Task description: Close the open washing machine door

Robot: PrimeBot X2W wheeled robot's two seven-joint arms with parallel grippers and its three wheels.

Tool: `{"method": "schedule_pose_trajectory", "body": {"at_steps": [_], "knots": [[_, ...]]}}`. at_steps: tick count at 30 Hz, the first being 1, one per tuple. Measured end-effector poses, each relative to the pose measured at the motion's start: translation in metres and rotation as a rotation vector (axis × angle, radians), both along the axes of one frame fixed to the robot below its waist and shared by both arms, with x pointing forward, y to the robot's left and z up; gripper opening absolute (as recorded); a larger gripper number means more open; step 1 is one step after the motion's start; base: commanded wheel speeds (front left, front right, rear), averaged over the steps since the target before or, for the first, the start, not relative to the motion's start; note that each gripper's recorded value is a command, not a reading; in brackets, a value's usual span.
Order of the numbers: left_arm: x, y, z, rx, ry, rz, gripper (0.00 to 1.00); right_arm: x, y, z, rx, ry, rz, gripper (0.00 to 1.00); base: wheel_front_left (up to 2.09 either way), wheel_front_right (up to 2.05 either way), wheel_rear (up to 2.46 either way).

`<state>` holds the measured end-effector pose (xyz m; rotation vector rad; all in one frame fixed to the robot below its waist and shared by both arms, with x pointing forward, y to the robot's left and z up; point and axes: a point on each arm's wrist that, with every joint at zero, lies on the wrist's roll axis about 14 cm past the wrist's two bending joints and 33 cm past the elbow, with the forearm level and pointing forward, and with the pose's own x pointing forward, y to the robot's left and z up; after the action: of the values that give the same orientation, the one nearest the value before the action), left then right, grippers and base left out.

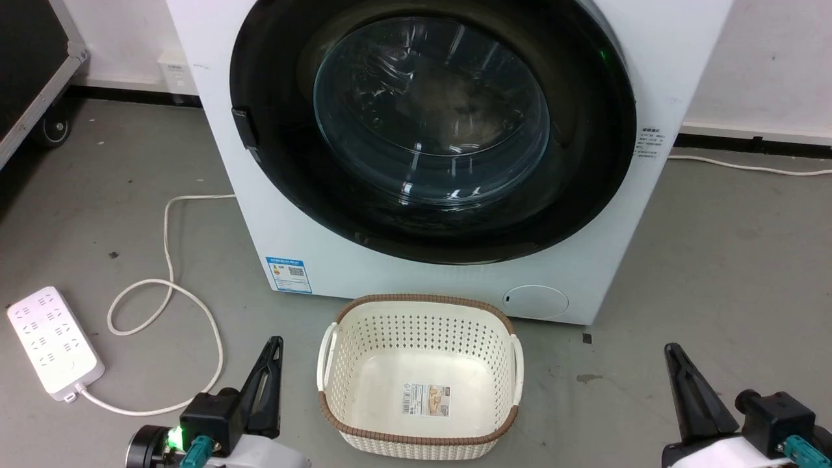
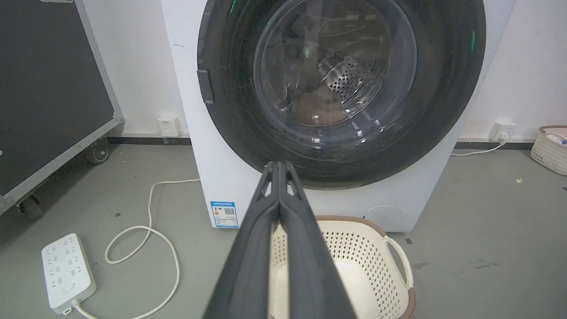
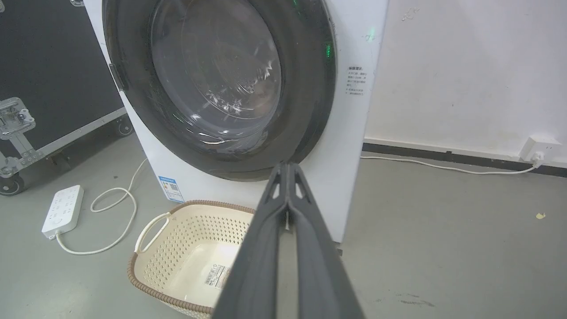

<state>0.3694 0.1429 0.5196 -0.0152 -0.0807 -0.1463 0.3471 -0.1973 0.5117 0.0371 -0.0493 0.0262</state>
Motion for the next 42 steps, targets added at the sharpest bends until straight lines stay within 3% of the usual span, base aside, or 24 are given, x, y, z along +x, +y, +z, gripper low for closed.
{"method": "schedule_pose_trajectory", "body": {"at_steps": [42], "knots": [[0.001, 0.018, 0.001, 0.039, 0.052, 0.074, 0.0, 0.012, 0.02, 0.004, -0.049, 0.039, 0.058, 0.0, 0.0, 0.0, 0.0]]}}
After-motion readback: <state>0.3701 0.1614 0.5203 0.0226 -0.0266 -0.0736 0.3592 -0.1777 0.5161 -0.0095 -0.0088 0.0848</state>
